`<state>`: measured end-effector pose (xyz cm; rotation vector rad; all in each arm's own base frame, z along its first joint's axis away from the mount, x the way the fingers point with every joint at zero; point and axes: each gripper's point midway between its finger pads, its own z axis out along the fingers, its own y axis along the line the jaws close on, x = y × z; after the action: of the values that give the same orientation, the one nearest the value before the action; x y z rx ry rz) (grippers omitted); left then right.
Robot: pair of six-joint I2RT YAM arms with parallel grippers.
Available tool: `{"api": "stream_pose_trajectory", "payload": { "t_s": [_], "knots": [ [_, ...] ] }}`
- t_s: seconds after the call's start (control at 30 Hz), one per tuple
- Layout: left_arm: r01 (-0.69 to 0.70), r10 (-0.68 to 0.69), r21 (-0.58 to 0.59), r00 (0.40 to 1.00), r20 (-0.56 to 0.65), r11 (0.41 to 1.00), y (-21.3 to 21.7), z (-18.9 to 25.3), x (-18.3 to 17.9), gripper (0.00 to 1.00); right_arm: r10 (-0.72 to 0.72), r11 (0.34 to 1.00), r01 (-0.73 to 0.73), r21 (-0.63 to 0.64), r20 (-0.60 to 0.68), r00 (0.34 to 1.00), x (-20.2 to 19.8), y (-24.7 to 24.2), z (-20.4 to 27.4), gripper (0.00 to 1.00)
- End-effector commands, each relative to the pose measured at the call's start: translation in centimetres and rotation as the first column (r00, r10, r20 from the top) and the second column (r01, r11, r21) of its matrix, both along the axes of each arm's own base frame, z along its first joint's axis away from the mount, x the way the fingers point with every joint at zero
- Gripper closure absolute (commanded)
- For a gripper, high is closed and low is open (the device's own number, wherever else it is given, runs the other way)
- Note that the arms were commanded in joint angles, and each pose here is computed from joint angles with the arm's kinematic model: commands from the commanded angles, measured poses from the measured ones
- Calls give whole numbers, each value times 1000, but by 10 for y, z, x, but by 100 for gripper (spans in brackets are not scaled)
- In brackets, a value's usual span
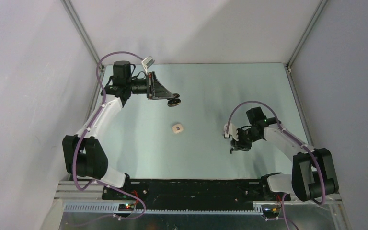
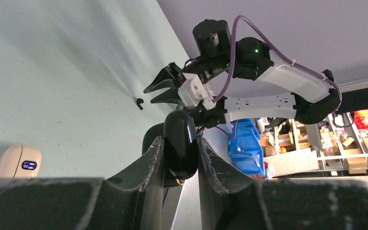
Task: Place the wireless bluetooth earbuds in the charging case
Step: Adjust the earbud at the center of the board, then pick up the earbud from the center of the board.
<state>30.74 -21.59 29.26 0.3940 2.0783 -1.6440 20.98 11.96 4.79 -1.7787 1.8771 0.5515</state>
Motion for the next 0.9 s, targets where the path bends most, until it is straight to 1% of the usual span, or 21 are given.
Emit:
{"api": "stream_pose_trajectory", "payload": {
  "t_s": [0.0, 0.17, 0.37, 0.67, 0.87],
  "knots": [
    [0, 0, -1, 996, 92, 1000, 1, 15, 3, 100, 172, 984, -175, 17, 113, 979, 5, 19, -4, 60],
    [-4, 4, 0, 995, 103, 1000, 1, 17, 1, 100, 237, 971, -235, -33, 109, 965, -4, 20, -18, 58],
    [-3, 3, -1, 994, 108, 1000, 2, 18, -1, 100, 228, 973, -224, -47, 118, 966, 1, 18, -21, 58],
    [-6, 6, 1, 994, 107, 1000, 1, 18, 0, 100, 221, 973, -213, -85, 98, 970, 3, 5, -30, 58],
    [-6, 6, 1, 994, 107, 1000, 1, 18, -1, 100, 221, 972, -212, -98, 99, 970, 5, 4, -33, 61]
  ]
}}
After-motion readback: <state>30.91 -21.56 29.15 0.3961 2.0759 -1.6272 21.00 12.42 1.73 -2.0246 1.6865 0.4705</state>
